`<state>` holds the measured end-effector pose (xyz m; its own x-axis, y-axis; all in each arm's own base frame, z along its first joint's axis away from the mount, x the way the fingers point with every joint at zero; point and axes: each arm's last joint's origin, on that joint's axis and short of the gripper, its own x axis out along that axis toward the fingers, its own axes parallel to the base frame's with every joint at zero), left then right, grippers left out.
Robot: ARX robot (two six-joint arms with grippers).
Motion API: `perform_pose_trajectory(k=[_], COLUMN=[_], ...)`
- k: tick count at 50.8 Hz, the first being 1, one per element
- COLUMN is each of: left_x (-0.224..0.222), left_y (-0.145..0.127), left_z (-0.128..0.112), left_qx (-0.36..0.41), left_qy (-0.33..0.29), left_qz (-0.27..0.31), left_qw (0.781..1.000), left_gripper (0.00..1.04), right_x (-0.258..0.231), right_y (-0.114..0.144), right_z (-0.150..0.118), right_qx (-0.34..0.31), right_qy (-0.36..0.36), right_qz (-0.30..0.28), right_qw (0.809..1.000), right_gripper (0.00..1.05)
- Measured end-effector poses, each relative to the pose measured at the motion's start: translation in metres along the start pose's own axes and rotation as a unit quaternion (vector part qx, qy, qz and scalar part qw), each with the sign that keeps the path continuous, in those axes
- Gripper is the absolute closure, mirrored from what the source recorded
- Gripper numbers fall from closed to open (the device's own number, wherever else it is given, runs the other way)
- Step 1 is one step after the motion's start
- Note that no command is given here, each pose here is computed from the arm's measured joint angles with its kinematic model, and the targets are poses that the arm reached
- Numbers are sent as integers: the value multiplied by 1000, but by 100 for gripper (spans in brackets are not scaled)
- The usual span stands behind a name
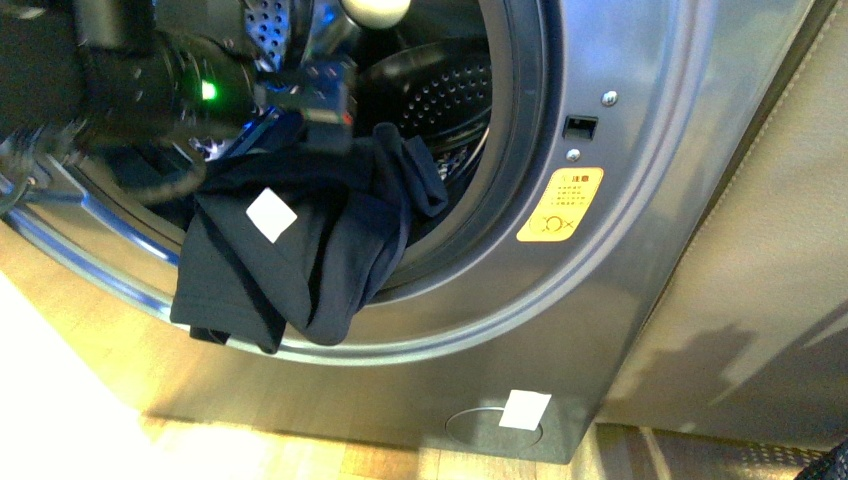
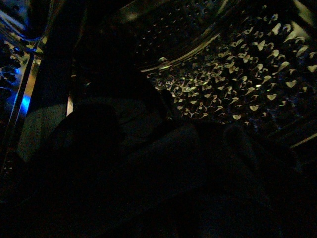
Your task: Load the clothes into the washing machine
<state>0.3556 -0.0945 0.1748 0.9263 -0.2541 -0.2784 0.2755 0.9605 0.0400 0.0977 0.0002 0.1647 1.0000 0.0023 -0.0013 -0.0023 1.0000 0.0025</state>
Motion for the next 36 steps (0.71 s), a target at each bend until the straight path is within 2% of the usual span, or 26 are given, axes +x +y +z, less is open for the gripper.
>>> perform_pose_trajectory(k=[36], left_x=[-106], left_y=[-18], left_z=[-5], left_qx=[1], left_qy=[-72], left_qz=[-45], left_qw=[996], left_gripper=[6], right_x=[0], right_y=[0], right_z=[0], right_qx=[0], right_qy=[0], right_qz=[0], right_qw=[1000], right_gripper=[102])
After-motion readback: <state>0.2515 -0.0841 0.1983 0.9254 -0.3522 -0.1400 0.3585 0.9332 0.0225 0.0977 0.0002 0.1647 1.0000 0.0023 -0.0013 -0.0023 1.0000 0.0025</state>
